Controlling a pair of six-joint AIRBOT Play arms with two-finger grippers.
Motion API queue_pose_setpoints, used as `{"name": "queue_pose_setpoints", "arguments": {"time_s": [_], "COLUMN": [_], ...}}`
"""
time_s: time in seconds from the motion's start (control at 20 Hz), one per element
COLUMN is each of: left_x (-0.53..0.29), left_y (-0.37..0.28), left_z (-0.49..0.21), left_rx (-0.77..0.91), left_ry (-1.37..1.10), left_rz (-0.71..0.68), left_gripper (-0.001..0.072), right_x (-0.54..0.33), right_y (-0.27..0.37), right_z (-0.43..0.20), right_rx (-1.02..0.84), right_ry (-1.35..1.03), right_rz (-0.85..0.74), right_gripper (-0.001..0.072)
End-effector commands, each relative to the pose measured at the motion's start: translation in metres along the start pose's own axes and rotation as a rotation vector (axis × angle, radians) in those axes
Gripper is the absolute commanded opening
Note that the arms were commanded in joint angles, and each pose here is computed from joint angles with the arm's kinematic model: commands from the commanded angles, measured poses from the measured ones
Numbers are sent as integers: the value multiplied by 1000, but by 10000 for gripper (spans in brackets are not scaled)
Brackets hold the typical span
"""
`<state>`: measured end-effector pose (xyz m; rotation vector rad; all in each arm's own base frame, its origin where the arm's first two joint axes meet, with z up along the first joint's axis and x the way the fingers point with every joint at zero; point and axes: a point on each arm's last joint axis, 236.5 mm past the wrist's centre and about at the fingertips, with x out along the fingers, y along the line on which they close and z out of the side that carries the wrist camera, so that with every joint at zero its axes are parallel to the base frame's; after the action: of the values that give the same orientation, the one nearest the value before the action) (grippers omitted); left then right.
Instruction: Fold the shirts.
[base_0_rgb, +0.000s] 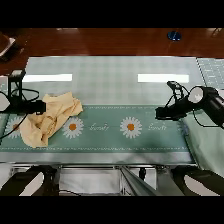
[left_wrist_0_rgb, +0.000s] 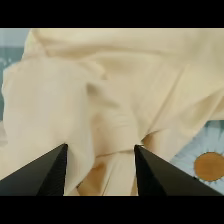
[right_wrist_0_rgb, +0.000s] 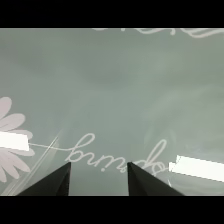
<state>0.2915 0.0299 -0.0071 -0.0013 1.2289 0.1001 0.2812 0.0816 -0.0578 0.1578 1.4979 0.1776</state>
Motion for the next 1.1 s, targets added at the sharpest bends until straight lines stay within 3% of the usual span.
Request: {"name": "queue_pose_setpoints", "arguments": {"time_s": [0.0, 0.35, 0.4, 0.45, 0.5, 0.6, 0.75, 1.05], "left_x": [34, 79, 82, 82, 80, 68, 18, -215], "left_y": [8, -4, -5, -5, -7, -14, -30, -78], "left_z": [-49, -88, -92, -96, -97, -81, -10, 129], "left_rx": [-116, -131, -131, -123, -99, -52, -57, -112], "left_ry": [127, 282, 307, 331, 342, 304, 58, -703], "left_rz": [-17, -47, -48, -50, -62, -92, -151, -445], "left_gripper": [508, 503, 444, 201, 28, 28, 28, 27], "right_x": [1, 1, 0, -3, -8, -30, -85, -190], "right_y": [1, 1, 1, 3, 5, 11, 20, 42], "right_z": [1, 2, 3, 5, 9, 23, 47, 60], "right_rx": [8, 14, 13, 13, 10, -6, -49, -98], "right_ry": [-3, -8, -11, -18, -36, -111, -277, -569], "right_rz": [3, 4, 5, 9, 14, 22, 20, 51], "right_gripper": [413, 408, 408, 408, 408, 408, 408, 408]}}
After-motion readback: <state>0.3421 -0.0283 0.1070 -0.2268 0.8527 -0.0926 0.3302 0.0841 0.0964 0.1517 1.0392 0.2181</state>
